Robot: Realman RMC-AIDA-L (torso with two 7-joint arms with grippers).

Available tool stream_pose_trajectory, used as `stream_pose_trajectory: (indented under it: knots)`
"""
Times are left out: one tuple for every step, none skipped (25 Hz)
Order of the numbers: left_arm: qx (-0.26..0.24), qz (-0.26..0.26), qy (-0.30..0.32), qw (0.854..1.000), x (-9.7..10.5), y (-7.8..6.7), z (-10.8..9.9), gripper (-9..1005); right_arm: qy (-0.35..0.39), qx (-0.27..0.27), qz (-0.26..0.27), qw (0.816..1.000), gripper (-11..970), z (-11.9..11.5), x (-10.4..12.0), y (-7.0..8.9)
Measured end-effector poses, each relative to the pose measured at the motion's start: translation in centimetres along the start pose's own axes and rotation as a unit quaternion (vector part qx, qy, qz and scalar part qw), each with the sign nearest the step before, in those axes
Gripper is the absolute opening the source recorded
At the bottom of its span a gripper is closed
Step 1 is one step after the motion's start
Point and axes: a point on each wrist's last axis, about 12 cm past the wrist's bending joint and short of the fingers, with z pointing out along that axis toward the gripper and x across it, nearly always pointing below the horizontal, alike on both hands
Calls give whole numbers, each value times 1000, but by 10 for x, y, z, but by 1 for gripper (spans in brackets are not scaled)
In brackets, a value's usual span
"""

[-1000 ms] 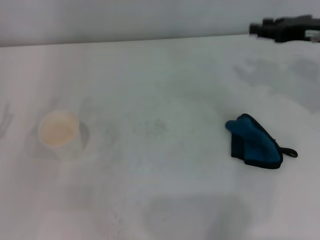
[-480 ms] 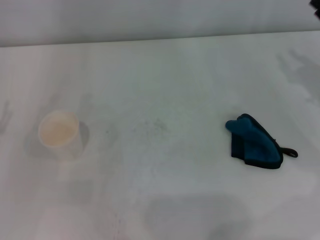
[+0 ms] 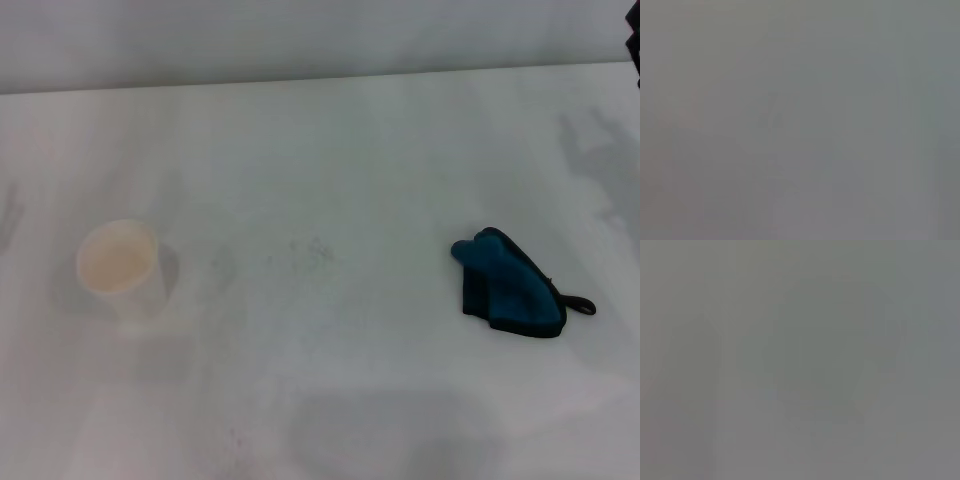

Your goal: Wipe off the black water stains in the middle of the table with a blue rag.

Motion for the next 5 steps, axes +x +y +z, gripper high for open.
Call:
stream_pose_trajectory:
  knots:
    - [0, 1, 6, 1000, 1, 1, 3, 890, 5, 2, 0, 1000, 462, 0, 2, 1]
    - [0, 4, 15, 1000, 3, 2, 6, 890, 11, 5, 0, 1000, 462, -1, 4, 1]
    - [1, 6, 20, 1000, 4, 2, 8, 890, 17, 9, 0, 1000, 462, -1, 6, 1]
    - [3, 10, 29, 1000, 6, 2, 12, 890, 24, 14, 1, 1000, 462, -2, 8, 1]
    - [3, 12, 33, 999, 7, 2, 13, 890, 30, 20, 2, 999, 462, -2, 10, 0]
